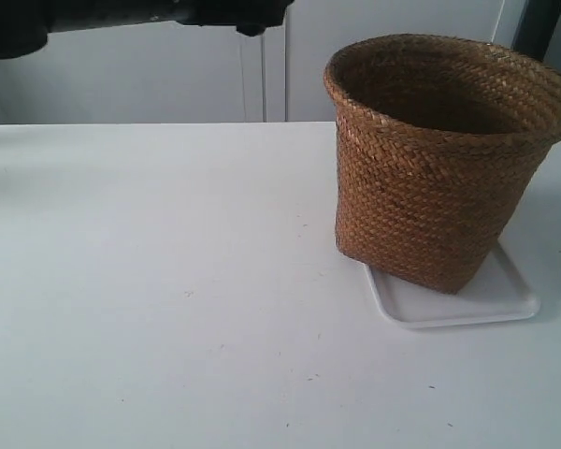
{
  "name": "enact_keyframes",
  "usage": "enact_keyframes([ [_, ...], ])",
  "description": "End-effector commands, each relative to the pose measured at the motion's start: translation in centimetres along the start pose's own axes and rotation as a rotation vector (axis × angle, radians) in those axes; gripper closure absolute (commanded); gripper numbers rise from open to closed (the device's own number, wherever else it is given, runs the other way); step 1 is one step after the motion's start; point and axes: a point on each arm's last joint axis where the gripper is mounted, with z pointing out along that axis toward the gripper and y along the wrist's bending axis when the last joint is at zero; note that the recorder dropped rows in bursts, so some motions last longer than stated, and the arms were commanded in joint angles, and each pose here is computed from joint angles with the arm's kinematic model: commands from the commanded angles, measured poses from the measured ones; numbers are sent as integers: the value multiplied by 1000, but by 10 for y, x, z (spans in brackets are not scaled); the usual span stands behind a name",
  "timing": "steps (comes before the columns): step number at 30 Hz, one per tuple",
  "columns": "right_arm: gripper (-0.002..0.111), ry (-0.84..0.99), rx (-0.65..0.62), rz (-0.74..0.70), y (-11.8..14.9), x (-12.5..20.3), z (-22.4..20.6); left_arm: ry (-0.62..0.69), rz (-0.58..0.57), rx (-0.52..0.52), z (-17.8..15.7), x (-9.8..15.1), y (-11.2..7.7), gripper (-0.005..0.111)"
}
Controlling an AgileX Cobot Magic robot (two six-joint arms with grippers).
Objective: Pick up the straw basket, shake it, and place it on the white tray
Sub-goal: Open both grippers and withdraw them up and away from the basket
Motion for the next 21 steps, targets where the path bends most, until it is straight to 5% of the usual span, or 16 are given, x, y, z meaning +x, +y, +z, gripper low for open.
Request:
enact_keyframes([
  [1, 48, -116, 73, 74, -20, -2, -37, 6, -26, -132, -31, 5, 11, 26],
  [11, 64, -445, 0, 364, -53, 37, -149, -141, -73, -178, -129, 19, -4, 26],
  [21, 65, -749, -84, 486, -85, 109, -248, -291, 7, -216, -207, 83, -17, 26],
])
